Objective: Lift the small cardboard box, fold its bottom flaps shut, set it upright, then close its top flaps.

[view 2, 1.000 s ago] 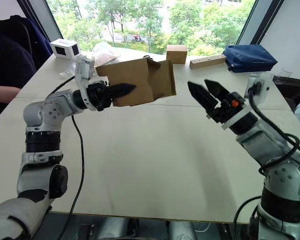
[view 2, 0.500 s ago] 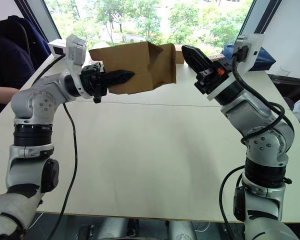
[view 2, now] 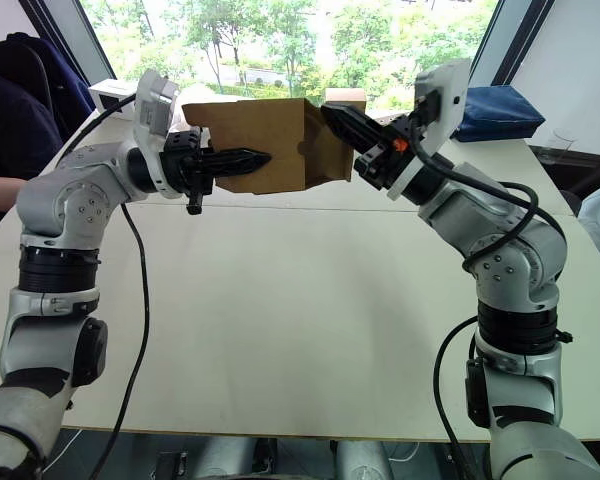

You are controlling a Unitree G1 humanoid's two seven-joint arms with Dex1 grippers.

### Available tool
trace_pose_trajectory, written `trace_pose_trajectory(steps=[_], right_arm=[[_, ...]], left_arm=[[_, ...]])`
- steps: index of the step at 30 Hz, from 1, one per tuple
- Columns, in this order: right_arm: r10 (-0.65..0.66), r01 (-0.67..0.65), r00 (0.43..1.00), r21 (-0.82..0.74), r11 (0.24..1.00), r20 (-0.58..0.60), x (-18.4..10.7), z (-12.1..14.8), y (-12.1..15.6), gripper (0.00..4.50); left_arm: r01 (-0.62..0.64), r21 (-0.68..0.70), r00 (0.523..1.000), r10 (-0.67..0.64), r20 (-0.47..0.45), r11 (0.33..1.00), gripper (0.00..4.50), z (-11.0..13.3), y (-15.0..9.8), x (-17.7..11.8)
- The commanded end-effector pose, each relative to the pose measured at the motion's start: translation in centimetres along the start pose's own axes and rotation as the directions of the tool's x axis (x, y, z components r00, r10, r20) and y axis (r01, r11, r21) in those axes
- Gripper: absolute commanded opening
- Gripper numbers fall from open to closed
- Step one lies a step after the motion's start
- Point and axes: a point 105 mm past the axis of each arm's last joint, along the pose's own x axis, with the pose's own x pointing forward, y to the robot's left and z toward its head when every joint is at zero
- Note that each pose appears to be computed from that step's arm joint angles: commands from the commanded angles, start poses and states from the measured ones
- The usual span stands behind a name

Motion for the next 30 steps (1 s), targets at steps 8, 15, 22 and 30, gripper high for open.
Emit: trace_pose_trajectory(steps=[8,15,22,30], right_arm=[[0.130,-0.130,0.990,0.005,0.991,0.050,1.2,0.7,2.1,0.03],[0.190,-0.192,0.980,0.036,0.981,0.049,1.7,0.1,3.6,0.03],[0.204,-0.207,0.977,0.039,0.978,0.057,2.0,-0.1,3.9,0.03],[0.193,-0.195,0.980,0.036,0.980,0.048,1.4,-0.4,3.6,0.03]], left_arm=[[0.006,0.057,0.999,-0.009,0.038,0.998,0.00,2.0,-0.4,-0.1],[0.066,0.014,0.996,-0.067,0.058,0.998,0.00,2.1,-1.3,0.6],[0.092,-0.002,0.995,-0.092,0.031,0.996,0.00,1.4,-1.8,0.6],[0.073,0.003,0.997,-0.074,0.026,0.997,0.00,1.6,-1.5,0.1]])
